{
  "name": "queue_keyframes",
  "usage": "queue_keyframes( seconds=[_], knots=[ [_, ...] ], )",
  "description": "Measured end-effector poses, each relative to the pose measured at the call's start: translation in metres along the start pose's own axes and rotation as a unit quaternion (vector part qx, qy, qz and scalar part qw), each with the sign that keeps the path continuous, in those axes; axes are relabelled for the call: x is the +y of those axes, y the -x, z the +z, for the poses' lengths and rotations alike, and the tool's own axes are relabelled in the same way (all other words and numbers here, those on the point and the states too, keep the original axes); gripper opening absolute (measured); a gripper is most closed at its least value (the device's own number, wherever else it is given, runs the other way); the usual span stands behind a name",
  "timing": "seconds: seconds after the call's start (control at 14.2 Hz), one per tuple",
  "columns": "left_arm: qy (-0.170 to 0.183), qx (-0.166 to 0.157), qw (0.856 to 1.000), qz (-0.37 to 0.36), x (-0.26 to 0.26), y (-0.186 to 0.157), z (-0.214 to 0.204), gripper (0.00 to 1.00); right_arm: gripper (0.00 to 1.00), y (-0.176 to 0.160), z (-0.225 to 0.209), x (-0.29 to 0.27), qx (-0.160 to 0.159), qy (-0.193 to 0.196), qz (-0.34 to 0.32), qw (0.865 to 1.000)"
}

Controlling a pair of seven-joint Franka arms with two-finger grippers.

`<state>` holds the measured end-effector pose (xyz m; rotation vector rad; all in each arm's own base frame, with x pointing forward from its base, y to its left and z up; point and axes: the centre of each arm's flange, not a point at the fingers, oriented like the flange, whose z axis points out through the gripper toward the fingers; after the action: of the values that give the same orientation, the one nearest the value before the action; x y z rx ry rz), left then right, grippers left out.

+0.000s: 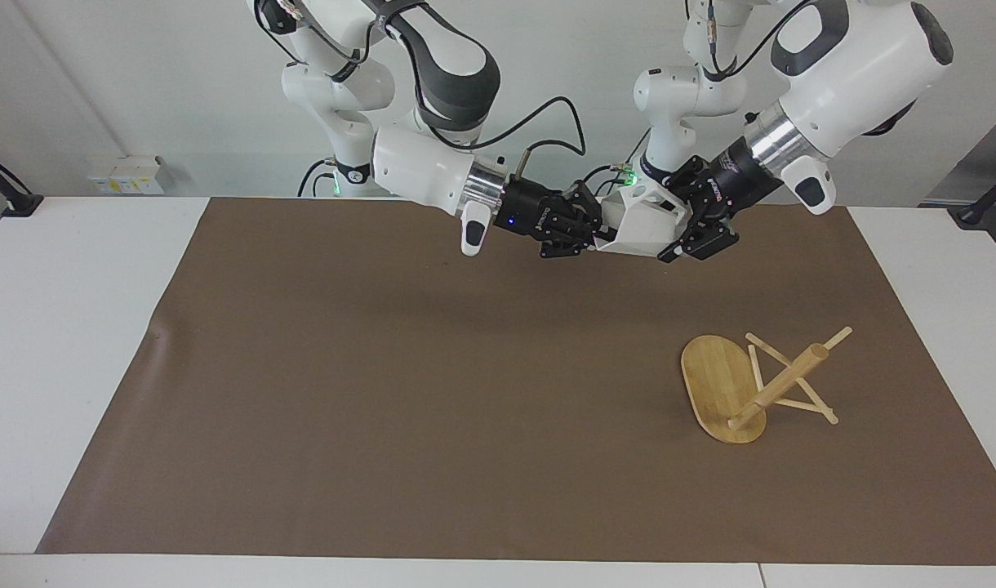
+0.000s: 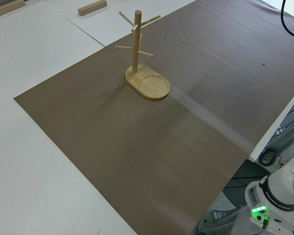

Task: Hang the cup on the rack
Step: 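Grasp the cup rim with the left gripper from the right gripper, then hold the cup with the left gripper while the right gripper withdraws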

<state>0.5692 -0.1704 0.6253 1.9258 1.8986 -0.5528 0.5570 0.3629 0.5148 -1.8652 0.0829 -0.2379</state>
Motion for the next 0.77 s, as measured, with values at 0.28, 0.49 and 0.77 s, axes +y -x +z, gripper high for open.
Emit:
queue_keyframes(
  seconds=[0.28, 0.49, 0.77],
  knots=[
    [0.011, -0.001, 1.000, -0.024, 0.004, -0.007, -0.004, 0.71, 0.76, 0.000, 0.000, 0.000, 0.000, 0.000, 0.018, 1.000],
    [0.017, -0.001, 0.997, -0.073, 0.004, -0.014, 0.002, 0.71, 1.00, -0.003, -0.002, 0.005, 0.008, 0.004, 0.028, 1.000],
    [0.055, 0.012, 0.987, -0.148, 0.007, -0.038, 0.018, 0.71, 1.00, -0.010, -0.007, 0.010, 0.034, 0.044, -0.013, 0.998]
  ],
)
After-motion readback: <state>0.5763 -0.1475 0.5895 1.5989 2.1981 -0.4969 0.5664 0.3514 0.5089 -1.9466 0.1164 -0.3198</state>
